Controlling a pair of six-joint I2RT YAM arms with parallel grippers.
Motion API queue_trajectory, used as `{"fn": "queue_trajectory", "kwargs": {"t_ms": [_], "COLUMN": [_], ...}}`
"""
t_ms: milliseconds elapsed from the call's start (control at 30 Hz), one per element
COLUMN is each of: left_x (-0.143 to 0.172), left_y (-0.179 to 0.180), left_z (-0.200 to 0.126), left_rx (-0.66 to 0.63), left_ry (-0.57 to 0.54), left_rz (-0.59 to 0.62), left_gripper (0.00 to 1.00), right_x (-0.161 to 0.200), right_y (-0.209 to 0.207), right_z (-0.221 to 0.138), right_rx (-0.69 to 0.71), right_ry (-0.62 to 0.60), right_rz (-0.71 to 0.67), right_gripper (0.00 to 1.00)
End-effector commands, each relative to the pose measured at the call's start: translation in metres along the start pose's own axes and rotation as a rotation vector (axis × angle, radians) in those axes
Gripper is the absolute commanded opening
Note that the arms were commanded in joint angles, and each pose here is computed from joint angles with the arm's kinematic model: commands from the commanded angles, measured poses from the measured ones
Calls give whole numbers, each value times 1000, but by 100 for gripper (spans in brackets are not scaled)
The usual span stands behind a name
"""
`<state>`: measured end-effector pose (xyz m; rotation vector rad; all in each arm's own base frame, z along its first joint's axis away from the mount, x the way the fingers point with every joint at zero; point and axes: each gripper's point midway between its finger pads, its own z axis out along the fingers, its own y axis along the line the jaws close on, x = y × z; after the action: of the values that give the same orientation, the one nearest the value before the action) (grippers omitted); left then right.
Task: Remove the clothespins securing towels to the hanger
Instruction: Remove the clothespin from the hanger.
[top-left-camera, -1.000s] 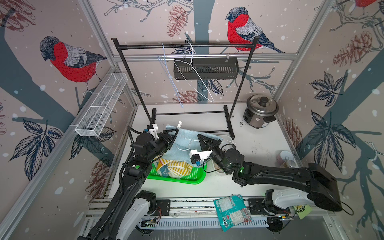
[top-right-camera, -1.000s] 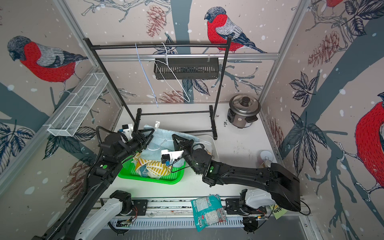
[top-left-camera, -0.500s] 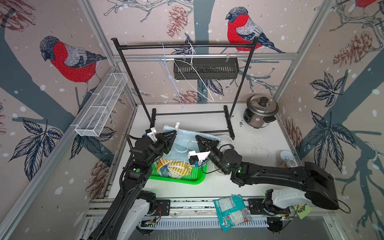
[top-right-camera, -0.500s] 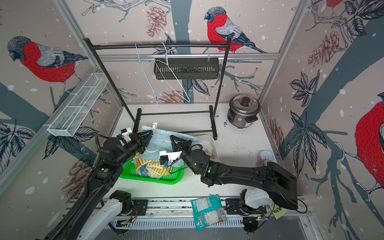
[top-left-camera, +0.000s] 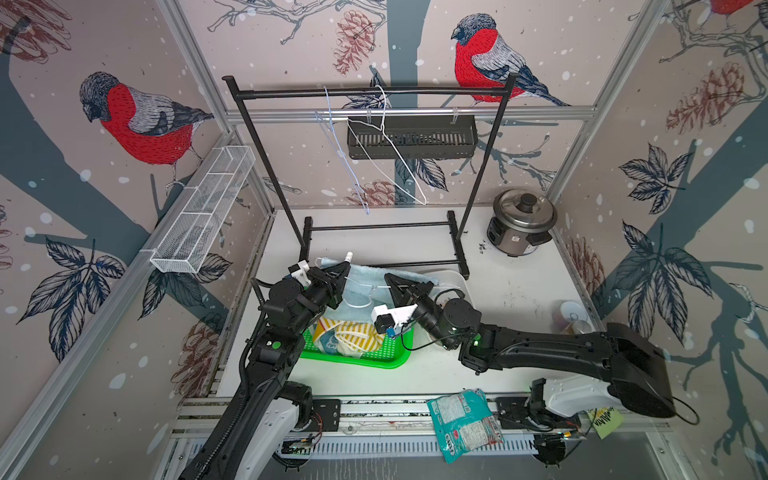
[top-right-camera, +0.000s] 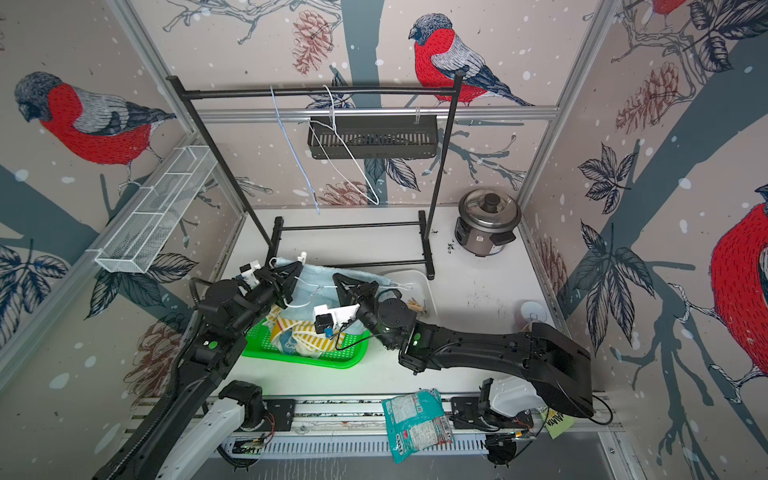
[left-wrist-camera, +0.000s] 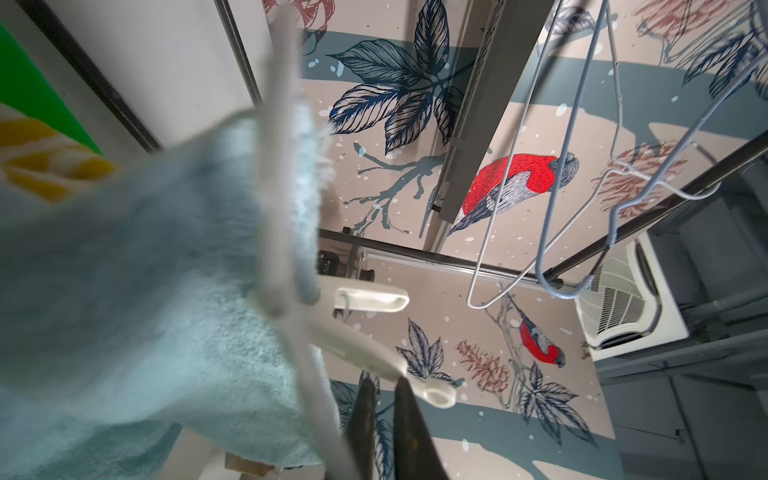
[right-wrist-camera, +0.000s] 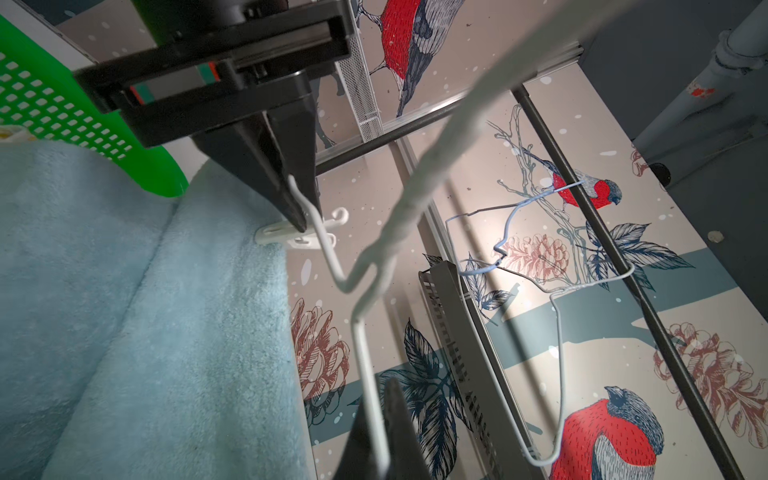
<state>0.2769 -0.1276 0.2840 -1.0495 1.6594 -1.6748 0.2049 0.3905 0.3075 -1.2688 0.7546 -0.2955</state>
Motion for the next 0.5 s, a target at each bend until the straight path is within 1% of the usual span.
{"fn": "queue_trajectory", "kwargs": {"t_ms": [0,33,67,200,300,400,467], "left_x": [0,-1,-3,-8,-11,-13,-13], "left_y": [-10,-10,-9,-5,0,4,4], "left_z": [-3,-4,-5,-8,-10,-11,-11], "left_rx": [38,38,35,40,34,31,36], "left_ry": [-10,-17,-28,-60,-81,-92,-92], "left_rz": [8,1,-8,-43,-61,-75,-74], "left_gripper": [0,0,0,0,0,0,0], "right_x": [-3,-2,-1,-1,-3,-10,-18], "right_y": [-12,-10,-10,-10,-12,-15,-10], "right_z": [1,0,0,-6,-14,-28,-40], "right_rx": [40,30,22,-20,-64,-142,-248], "right_ry": [-5,0,2,5,-4,-35,-74], "right_rz": [57,67,80,137,185,254,317], "right_gripper": [1,6,13,31,50,67,78]}}
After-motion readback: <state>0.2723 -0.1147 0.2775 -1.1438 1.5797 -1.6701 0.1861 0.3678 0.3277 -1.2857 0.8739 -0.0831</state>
